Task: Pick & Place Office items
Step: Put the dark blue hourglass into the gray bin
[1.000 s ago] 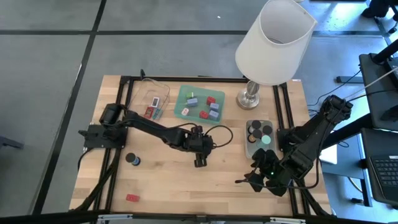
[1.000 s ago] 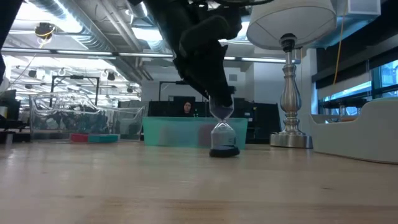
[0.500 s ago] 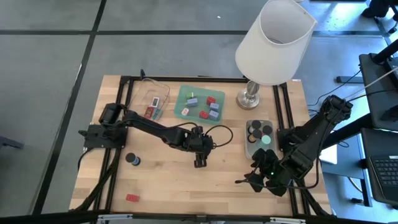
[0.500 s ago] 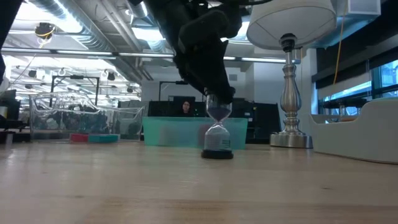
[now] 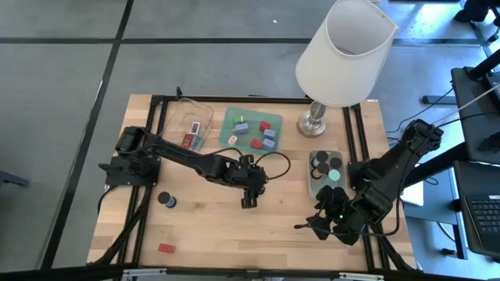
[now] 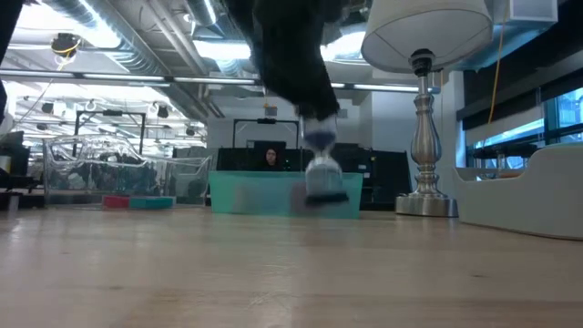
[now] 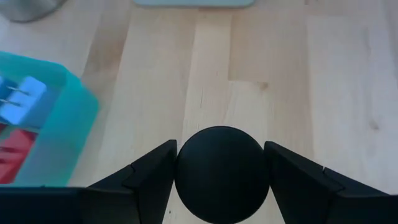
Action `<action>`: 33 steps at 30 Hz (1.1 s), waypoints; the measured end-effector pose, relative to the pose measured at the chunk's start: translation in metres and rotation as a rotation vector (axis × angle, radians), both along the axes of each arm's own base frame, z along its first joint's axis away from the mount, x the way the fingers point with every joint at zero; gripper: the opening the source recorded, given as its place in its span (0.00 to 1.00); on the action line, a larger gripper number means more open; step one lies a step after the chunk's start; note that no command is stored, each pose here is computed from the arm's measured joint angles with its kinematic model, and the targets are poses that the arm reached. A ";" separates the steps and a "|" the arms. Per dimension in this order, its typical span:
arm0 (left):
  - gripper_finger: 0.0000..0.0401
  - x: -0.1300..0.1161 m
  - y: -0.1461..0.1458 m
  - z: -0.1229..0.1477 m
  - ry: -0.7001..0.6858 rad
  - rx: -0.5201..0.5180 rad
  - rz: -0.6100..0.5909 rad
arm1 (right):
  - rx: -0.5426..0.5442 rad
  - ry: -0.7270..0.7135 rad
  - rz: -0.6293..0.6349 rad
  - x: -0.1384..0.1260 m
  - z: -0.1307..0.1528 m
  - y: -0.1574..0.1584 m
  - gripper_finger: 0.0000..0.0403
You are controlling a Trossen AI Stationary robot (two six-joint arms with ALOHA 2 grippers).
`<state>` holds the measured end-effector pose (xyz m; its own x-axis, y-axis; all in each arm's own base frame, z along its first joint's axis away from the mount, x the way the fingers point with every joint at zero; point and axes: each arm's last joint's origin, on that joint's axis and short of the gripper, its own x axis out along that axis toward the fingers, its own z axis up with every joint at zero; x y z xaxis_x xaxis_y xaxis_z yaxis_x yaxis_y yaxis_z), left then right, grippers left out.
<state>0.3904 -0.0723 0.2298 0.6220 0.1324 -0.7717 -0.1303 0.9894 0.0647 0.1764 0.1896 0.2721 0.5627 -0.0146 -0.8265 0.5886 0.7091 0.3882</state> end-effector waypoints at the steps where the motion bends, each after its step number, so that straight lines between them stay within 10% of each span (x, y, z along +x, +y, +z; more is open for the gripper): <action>1: 0.59 -0.002 0.000 0.006 -0.012 -0.005 -0.002 | -0.005 0.000 0.003 0.001 0.000 -0.001 0.73; 33: 0.58 -0.003 -0.004 -0.014 0.042 0.009 0.021 | -0.087 -0.014 0.058 0.009 0.000 -0.008 0.74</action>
<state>0.3870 -0.0764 0.2163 0.5864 0.1523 -0.7956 -0.1478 0.9858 0.0798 0.1854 0.1814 0.2726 0.5758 -0.0533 -0.8158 0.5405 0.7735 0.3310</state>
